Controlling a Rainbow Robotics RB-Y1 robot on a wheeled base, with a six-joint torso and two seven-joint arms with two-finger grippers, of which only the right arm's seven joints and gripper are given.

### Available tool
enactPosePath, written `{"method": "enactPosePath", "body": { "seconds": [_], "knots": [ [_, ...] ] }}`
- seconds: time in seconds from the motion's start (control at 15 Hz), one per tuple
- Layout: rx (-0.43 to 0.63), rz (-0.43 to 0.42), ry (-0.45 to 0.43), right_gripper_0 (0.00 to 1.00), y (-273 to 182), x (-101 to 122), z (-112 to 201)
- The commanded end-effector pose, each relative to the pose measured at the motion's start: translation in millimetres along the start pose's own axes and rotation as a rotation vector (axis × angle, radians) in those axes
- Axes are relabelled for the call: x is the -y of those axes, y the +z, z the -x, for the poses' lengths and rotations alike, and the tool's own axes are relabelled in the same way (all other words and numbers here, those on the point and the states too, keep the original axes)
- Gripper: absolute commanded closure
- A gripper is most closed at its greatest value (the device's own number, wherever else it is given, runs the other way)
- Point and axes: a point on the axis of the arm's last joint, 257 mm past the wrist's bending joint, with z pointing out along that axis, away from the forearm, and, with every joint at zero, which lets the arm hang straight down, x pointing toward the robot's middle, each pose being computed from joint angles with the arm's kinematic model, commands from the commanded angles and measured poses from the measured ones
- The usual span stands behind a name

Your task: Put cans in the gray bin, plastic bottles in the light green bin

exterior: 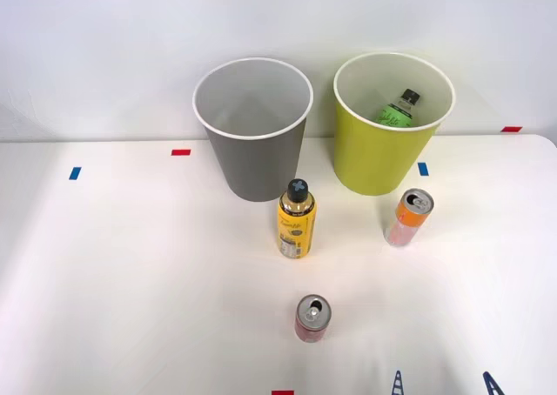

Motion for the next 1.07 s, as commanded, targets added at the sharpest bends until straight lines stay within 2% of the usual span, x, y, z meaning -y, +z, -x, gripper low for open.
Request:
{"method": "enactPosePath", "body": {
  "seconds": [0.07,1.07],
  "knots": [
    [0.000,0.000,0.000,0.00,0.0,0.0,0.0],
    [0.000,0.000,0.000,0.00,0.0,0.0,0.0]
  ]
}}
